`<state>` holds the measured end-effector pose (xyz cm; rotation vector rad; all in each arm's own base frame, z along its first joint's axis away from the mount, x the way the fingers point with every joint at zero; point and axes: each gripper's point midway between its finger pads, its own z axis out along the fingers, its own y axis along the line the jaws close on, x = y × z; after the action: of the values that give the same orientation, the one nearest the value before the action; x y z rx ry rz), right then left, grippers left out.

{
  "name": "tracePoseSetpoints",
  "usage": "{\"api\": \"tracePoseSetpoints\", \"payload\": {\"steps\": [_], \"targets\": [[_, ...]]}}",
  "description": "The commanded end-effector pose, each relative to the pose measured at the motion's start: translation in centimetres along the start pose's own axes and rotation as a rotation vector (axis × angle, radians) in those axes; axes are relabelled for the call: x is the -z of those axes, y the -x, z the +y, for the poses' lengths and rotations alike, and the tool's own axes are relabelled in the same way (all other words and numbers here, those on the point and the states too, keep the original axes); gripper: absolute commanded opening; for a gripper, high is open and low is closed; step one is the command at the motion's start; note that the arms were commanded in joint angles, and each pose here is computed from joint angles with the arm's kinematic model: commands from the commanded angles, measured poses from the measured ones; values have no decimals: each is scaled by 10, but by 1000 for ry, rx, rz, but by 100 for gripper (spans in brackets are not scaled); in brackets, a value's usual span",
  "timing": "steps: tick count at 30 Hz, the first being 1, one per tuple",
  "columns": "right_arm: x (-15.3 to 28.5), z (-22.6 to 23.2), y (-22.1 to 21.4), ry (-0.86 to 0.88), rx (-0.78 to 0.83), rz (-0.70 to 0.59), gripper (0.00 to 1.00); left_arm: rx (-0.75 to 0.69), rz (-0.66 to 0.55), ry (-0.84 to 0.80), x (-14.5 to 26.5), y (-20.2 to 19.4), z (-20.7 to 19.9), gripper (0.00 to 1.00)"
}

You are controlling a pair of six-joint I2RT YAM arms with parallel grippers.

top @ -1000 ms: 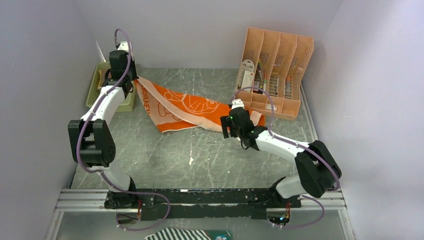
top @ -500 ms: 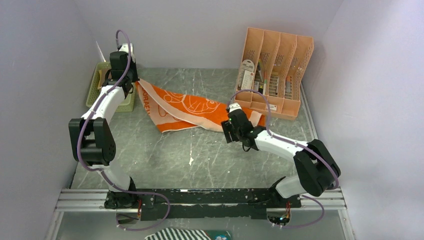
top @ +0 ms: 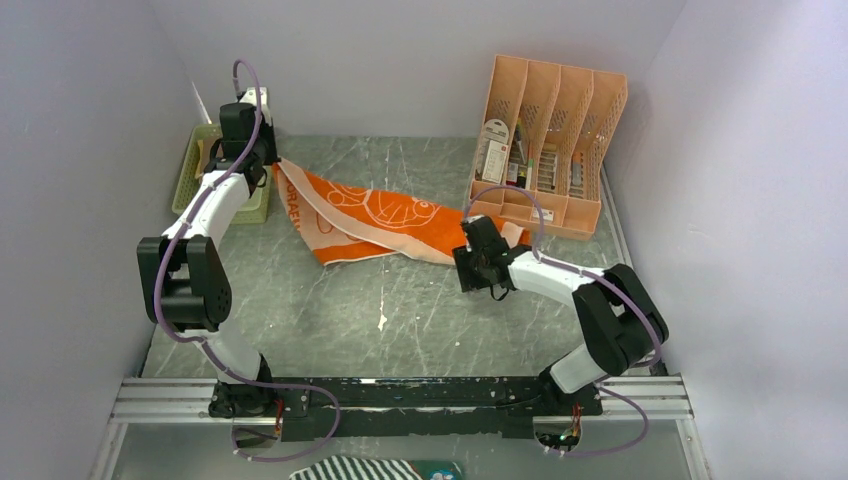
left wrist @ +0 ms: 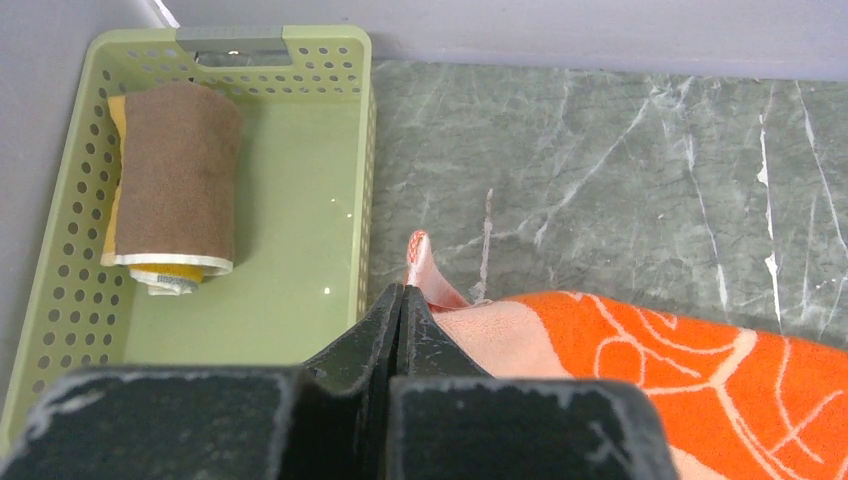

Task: Roll the towels
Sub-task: Flatten out the towel at the center of the board.

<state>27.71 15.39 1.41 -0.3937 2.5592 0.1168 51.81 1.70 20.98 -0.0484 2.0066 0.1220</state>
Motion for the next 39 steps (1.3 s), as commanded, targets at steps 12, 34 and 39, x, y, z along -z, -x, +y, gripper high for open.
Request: {"api": "tracePoseSetpoints", "payload": {"steps": [12,34,39], "targets": [[-16,-6,-29,13,-82,135,25,25,-107,-47,33,48,-3,7],[229,-20,199,42,-84,-814,0,221,-302,136,147,183,50,7],[316,-24,221,68,-75,-1018,0,283,-362,189,220,207,67,7]]}}
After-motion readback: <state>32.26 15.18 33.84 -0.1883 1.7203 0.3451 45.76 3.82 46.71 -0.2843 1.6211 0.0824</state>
